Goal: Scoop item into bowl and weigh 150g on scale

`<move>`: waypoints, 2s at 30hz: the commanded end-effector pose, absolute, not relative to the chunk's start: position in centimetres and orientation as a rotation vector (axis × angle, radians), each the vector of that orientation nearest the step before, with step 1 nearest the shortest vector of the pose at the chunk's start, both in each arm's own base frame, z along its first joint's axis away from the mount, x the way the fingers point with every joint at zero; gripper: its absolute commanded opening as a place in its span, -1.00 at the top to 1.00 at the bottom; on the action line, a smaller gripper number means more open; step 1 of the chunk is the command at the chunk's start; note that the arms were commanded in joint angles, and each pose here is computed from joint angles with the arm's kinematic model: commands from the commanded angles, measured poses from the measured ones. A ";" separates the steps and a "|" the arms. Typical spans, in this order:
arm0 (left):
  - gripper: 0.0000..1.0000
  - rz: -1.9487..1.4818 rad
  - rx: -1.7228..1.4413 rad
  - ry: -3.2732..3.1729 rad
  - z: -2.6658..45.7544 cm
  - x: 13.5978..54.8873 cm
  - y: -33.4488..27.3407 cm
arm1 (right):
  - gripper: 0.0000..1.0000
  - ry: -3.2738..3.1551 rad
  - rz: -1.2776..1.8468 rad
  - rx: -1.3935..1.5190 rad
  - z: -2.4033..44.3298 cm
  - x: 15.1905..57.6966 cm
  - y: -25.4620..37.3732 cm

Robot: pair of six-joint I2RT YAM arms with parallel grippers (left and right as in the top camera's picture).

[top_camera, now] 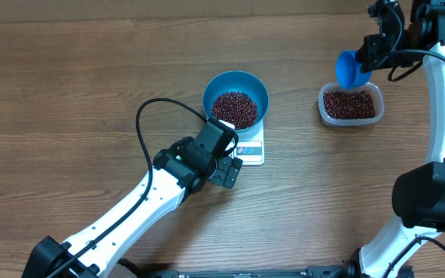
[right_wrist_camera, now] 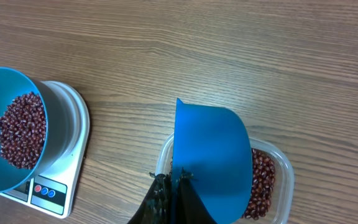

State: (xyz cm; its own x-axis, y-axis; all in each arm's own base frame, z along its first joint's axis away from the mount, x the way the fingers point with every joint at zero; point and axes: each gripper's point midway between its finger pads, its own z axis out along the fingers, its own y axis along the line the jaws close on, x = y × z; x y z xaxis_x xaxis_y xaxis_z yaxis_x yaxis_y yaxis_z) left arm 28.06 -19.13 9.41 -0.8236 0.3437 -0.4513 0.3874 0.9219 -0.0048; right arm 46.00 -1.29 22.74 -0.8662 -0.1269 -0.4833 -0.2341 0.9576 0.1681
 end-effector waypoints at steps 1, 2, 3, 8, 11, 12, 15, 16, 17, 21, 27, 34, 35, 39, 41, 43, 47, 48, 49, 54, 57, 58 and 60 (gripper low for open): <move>-0.99 -0.110 0.507 2.585 10.5 29.4 -18.9 | 0.93 2.582 0.283 -0.266 23.8 46.8 -1.3; -0.99 -0.113 0.494 2.577 10.9 29.8 -18.9 | 0.93 2.577 0.281 -0.266 23.9 46.9 -1.3; -0.99 -0.116 0.471 2.567 11.4 30.4 -18.7 | 0.93 2.573 0.280 -0.267 23.9 47.0 -1.3; -0.99 -0.142 0.234 2.497 15.4 34.7 -16.1 | 0.93 2.556 0.272 -0.269 24.1 47.4 -1.4; -0.99 -0.136 0.132 2.445 17.5 36.9 -14.0 | 0.93 2.555 0.272 -0.269 24.1 47.4 -1.4; -0.99 -0.131 0.098 2.430 18.1 37.5 -13.2 | 0.93 2.555 0.272 -0.270 24.1 47.4 -1.4; -0.99 -0.112 -0.036 2.379 19.5 39.5 -9.8 | 0.93 2.550 0.270 -0.270 24.2 47.5 -1.4; -0.99 -0.109 -0.105 2.364 19.9 40.1 -8.5 | 0.93 2.547 0.269 -0.270 24.2 47.6 -1.5; -0.99 -0.106 -0.172 2.350 20.0 40.5 -7.1 | 0.93 2.543 0.267 -0.271 24.3 47.7 -1.5; -0.99 -0.081 -0.377 2.320 20.1 41.2 -2.1 | 0.93 2.535 0.264 -0.271 24.4 47.8 -1.5; -0.99 -0.034 -0.487 2.304 20.0 41.1 1.8 | 0.92 2.543 0.267 -0.270 24.3 47.7 -1.5; -0.99 -0.031 -0.493 2.300 20.1 41.2 2.0 | 0.93 2.610 0.249 -0.254 23.5 46.5 -1.8; -0.99 -0.033 -0.493 2.300 20.1 41.1 2.0 | 0.93 2.627 0.231 -0.247 23.3 46.2 -2.1; -0.99 -0.047 -0.486 2.375 18.9 39.9 1.5 | 0.93 2.682 0.181 -0.230 22.7 45.3 -2.8; -0.85 -0.166 -0.319 2.449 18.2 39.4 -1.0 | 0.93 2.695 0.179 -0.228 22.5 45.0 -2.8; -0.71 -0.285 -0.164 2.529 17.3 38.1 -3.7 | 0.93 2.699 0.180 -0.228 22.5 44.9 -2.8; -0.98 -0.317 -0.071 2.715 14.7 34.5 -6.7 | 0.93 2.701 0.181 -0.227 22.5 44.9 -2.8; -0.99 -0.319 -0.046 2.746 14.3 33.8 -7.4 | 0.93 2.703 0.183 -0.228 22.4 44.8 -2.8; -0.99 -0.322 -0.011 2.778 13.9 33.1 -8.2 | 0.93 2.707 0.184 -0.227 22.4 44.7 -2.8; -0.99 -0.322 0.194 2.850 12.1 31.2 -13.1 | 0.92 2.713 0.190 -0.227 22.3 44.6 -2.7; -0.99 -0.328 0.232 2.911 10.5 30.1 -15.3 | 0.93 2.713 0.190 -0.227 22.3 44.6 -2.7; -0.99 -0.327 0.243 2.934 9.9 29.7 -16.0 | 0.93 2.713 0.190 -0.228 22.3 44.6 -2.7; -0.99 -0.320 0.310 2.971 8.4 28.9 -17.8 | 0.93 2.713 0.190 -0.227 22.4 44.6 -2.7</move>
State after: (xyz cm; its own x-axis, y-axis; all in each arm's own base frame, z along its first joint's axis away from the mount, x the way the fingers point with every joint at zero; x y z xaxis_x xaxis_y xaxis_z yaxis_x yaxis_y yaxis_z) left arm 29.66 -15.48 10.00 -0.9652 0.1578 -0.2086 0.1982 0.9615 -0.1901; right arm 44.01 -2.69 21.50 -0.9150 -0.1267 -0.3830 -0.1820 0.9769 0.1116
